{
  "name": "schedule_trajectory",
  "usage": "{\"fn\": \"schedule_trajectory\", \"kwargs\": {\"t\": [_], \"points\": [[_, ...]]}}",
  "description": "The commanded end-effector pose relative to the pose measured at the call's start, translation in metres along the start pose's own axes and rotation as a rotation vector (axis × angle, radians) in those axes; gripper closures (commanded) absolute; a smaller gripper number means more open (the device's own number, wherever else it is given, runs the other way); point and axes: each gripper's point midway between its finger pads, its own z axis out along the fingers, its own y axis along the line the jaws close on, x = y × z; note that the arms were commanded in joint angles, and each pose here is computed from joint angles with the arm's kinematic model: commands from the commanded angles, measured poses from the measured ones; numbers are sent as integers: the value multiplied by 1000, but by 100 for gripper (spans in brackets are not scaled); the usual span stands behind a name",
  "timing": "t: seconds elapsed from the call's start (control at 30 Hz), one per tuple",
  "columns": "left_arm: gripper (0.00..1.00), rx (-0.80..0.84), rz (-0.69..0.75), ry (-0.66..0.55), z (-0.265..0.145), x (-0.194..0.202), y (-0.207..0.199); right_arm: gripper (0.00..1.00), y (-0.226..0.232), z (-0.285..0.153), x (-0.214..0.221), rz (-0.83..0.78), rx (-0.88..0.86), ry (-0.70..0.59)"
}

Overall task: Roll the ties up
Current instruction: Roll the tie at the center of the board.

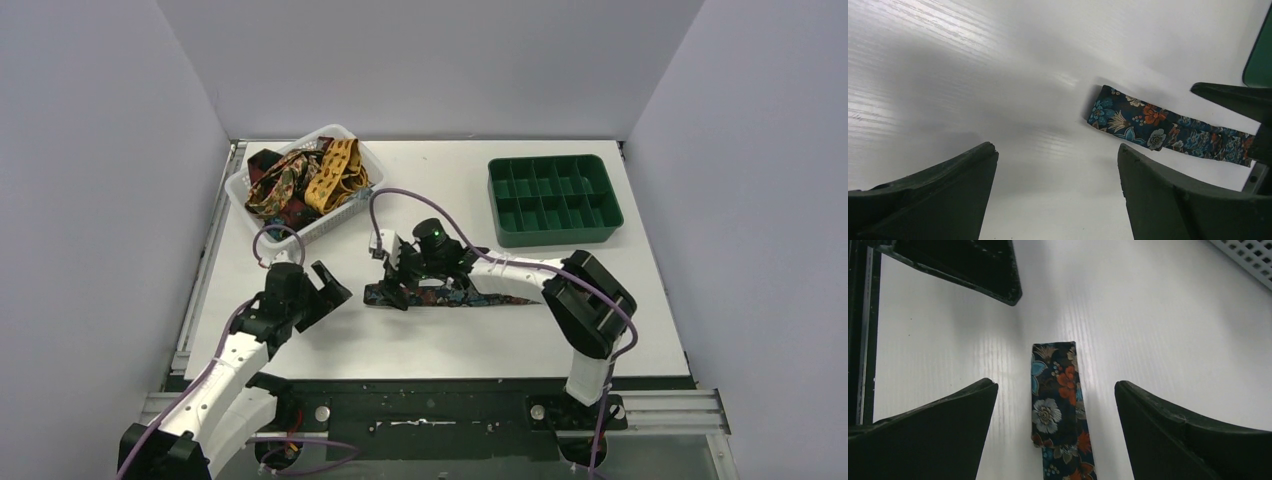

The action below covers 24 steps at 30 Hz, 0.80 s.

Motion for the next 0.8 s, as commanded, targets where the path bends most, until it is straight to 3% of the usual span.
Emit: {"fn": "schedule_trajectory", "kwargs": {"t": [0.0,0.37,0.47,0.6,0.77], "points": [[12,109,-19,-20,-4,-10,-20,7,3,17,-7,-107,-12,7],[11,106,-14,-24,-3,-11,-16,8,-2,49,15,-106,-46,50],[11,102,-18,-17,-2,-10,-16,12,-5,56,33,-123,-66,115],[11,103,-21,-18,-3,-10,-15,26,5,60,56,-125,-139,205],[11,93,-33,-20,-3,-8,-10,58,21,56,73,-142,-189,244]]}}
